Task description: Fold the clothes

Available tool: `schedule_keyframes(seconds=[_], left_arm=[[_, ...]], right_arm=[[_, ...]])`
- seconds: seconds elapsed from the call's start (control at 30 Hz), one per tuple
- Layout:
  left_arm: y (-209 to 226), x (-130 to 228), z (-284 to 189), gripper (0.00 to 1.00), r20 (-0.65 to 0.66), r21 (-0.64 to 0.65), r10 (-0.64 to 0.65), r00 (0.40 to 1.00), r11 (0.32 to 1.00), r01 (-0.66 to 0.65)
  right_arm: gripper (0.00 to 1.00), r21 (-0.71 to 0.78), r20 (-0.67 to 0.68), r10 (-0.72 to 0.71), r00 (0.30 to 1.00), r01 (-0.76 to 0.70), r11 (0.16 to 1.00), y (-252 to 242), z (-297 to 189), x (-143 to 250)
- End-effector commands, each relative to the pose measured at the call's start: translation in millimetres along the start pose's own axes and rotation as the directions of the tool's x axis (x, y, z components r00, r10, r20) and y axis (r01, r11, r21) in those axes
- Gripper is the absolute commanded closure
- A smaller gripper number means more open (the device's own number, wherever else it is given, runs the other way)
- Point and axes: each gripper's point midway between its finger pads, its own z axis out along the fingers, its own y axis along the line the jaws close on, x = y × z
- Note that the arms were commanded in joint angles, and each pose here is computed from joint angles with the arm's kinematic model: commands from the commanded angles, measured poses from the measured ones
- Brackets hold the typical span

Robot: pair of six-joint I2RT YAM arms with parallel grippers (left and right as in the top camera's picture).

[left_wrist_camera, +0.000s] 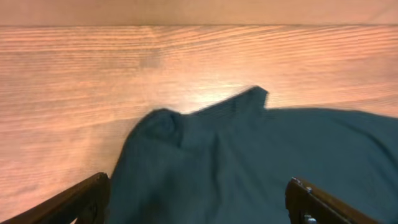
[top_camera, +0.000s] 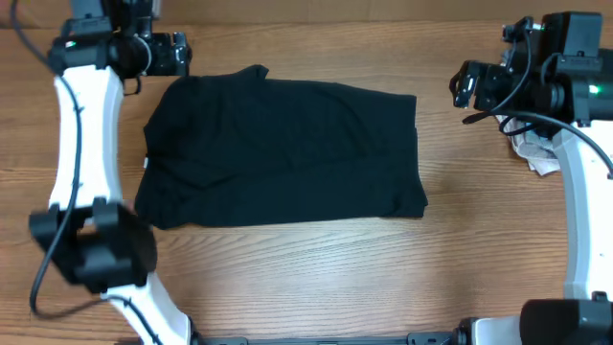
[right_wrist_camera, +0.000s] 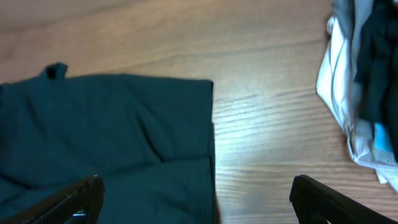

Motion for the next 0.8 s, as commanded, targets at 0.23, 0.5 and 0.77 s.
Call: schedule_keyframes(seconds=[0.23,0.5,0.77], left_arm=[[19,9,91,0.11,-0.018,0.014,0.017,1.0,1.0,-0.017],[36,23,136,0.12,-0.025,-0.023,0.027,0.999,0.999,-0.027],[42,42,163,0.2,-0.062,-0.029,0.026,0.998,0.999,-0.028]], right_arm=[[0.0,0.008,-0.069,0.002,0.998,-0.001,1.0,-3,21,6],[0.0,-0.009,-0.119,-0.027,0.993,0.026,1.0,10,40,14],[0.0,-0.019,-0.142,-0.046,0.989,0.044,0.999,18,50,18]])
